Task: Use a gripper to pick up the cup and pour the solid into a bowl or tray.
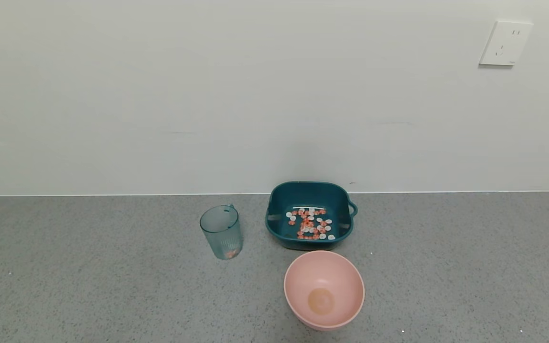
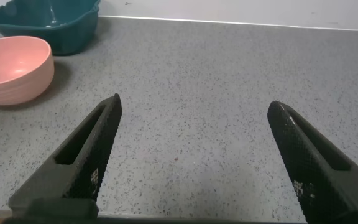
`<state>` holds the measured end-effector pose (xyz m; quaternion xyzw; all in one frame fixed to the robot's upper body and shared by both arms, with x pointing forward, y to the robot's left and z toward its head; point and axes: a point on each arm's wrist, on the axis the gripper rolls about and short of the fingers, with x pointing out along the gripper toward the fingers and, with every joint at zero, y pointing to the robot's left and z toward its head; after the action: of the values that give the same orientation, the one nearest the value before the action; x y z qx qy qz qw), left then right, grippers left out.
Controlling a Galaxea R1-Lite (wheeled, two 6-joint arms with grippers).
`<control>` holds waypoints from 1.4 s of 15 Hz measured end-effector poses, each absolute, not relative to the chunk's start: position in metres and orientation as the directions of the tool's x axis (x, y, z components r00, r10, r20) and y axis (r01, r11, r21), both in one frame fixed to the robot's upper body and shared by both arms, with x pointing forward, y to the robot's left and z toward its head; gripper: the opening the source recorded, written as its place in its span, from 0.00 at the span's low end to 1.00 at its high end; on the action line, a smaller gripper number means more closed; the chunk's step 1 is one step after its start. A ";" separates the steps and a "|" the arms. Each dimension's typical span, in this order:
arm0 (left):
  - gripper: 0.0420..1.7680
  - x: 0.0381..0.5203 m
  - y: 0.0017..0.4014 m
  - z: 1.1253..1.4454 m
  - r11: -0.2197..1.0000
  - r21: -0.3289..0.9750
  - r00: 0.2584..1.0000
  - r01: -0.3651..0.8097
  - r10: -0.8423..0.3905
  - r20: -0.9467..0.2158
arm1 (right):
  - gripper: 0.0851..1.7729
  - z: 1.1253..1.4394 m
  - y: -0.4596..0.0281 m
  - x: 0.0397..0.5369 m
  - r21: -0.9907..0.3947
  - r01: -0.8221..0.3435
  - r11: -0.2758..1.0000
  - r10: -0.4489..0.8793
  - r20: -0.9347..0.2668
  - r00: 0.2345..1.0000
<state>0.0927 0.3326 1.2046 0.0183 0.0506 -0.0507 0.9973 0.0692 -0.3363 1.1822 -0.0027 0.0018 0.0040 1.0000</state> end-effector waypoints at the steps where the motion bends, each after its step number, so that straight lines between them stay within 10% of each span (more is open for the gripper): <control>1: 0.97 0.091 0.332 1.202 0.994 0.036 0.989 0.107 -0.103 -0.102 | 0.96 1.182 -0.336 0.069 -0.005 -0.009 1.000 0.009 -0.004 1.000; 21: 0.97 0.069 0.333 1.182 0.999 0.029 0.999 0.035 -0.035 0.000 | 0.96 1.182 -0.336 0.069 -0.005 -0.009 1.000 0.009 -0.004 1.000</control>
<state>0.0691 0.3328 1.1825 0.0144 -0.0005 -0.0173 0.9997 0.0692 -0.3363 1.1822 -0.0027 0.0018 0.0045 1.0000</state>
